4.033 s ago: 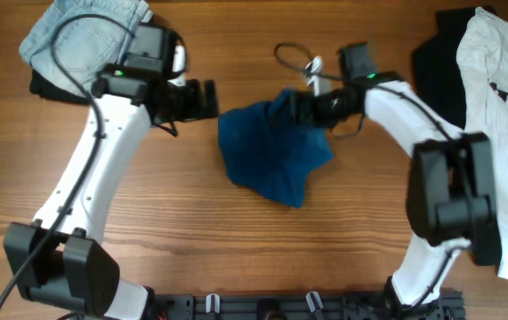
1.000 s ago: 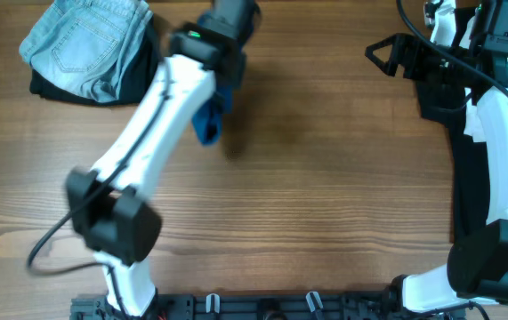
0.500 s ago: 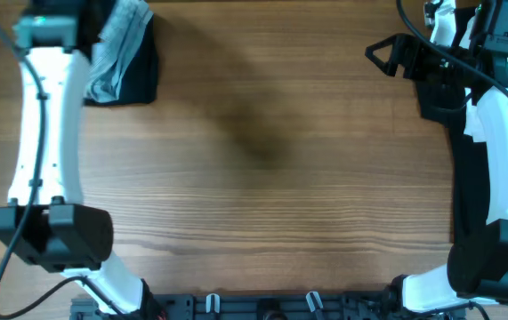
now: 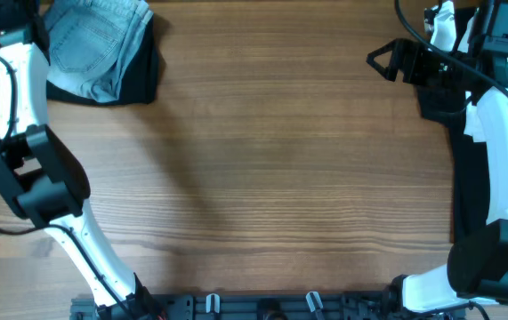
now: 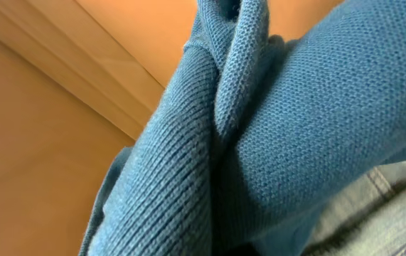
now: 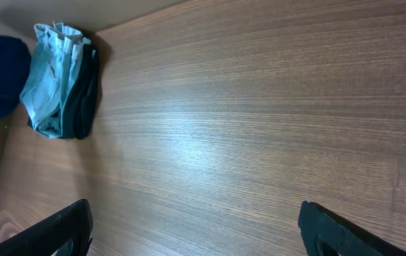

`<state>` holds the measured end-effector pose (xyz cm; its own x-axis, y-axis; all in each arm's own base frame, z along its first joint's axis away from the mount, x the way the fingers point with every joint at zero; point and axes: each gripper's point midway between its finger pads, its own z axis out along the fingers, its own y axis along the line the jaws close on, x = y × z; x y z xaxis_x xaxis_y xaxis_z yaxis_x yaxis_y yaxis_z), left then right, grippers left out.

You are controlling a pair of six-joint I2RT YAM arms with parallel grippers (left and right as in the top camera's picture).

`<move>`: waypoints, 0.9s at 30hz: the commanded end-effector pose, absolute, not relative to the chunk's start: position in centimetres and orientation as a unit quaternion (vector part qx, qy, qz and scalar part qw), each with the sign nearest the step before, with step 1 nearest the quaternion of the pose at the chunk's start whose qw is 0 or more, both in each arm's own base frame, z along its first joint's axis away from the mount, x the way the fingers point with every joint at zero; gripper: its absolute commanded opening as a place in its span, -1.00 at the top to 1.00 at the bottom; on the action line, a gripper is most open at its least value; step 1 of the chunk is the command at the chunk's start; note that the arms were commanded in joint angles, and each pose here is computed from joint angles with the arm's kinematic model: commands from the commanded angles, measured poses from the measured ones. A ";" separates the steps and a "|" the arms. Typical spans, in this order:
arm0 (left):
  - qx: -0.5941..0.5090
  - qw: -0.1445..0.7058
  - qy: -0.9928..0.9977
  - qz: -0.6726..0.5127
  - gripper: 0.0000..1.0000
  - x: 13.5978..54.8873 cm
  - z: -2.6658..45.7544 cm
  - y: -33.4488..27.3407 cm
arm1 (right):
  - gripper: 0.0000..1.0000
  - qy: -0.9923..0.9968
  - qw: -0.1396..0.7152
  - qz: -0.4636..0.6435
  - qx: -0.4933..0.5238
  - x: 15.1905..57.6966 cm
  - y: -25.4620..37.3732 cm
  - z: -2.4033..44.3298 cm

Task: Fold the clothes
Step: 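Carry the bundle to the jeans stack top-left and place it on top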

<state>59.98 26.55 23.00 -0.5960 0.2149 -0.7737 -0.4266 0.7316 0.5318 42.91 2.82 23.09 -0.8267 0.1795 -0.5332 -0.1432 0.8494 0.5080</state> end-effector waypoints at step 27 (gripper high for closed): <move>0.129 0.306 0.943 -0.033 -0.64 57.1 13.8 -4.0 | -0.86 0.919 0.293 0.264 0.015 43.4 2.5 22.3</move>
<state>56.98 -0.05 10.32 -0.8278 0.2267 -0.5132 0.2010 0.9739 0.1059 43.28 2.49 23.15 -0.8168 0.1789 -0.5485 -0.1411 0.8599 0.4906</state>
